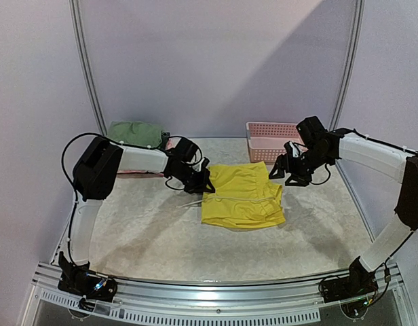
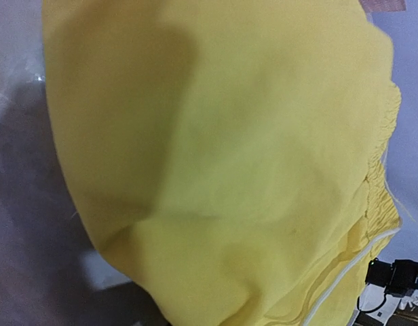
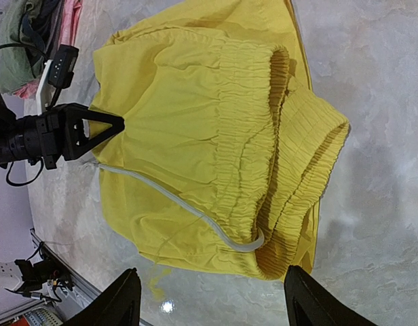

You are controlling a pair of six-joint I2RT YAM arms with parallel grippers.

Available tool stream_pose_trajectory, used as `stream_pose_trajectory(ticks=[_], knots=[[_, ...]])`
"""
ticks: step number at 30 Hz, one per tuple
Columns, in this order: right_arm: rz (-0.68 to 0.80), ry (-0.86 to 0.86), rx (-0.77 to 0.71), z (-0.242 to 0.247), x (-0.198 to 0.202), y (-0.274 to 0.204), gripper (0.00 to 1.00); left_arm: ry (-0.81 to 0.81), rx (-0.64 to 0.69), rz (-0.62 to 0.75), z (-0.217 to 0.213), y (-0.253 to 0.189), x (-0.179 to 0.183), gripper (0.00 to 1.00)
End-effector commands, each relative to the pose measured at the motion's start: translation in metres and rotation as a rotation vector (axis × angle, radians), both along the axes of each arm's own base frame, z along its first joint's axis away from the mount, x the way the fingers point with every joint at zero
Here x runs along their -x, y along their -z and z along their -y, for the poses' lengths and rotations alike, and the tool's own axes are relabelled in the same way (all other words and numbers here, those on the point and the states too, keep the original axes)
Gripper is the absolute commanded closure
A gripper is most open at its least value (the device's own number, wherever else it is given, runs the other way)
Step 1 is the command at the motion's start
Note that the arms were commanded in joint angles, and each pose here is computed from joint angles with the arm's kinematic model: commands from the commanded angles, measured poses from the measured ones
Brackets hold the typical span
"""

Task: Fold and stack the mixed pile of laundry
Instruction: Pick up the square-folded shorts from the center of the board.

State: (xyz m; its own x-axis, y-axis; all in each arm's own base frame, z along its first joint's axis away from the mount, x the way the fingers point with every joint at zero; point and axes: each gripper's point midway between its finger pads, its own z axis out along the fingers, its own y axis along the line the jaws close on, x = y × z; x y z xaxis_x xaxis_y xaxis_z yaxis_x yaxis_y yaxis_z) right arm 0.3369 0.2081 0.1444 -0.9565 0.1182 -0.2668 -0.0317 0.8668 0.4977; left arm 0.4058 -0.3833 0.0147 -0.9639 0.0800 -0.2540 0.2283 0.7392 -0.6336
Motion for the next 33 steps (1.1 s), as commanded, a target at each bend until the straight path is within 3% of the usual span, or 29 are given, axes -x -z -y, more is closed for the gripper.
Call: stream_pose_trajectory(ticks=[1, 33], knots=[[0.018, 0.010, -0.011, 0.001, -0.001, -0.005, 0.27, 0.056, -0.106, 0.009, -0.007, -0.004, 0.007, 1.00], [0.004, 0.020, -0.032, -0.001, 0.001, 0.007, 0.27, 0.170, -0.415, 0.141, -0.075, -0.066, -0.031, 1.00]])
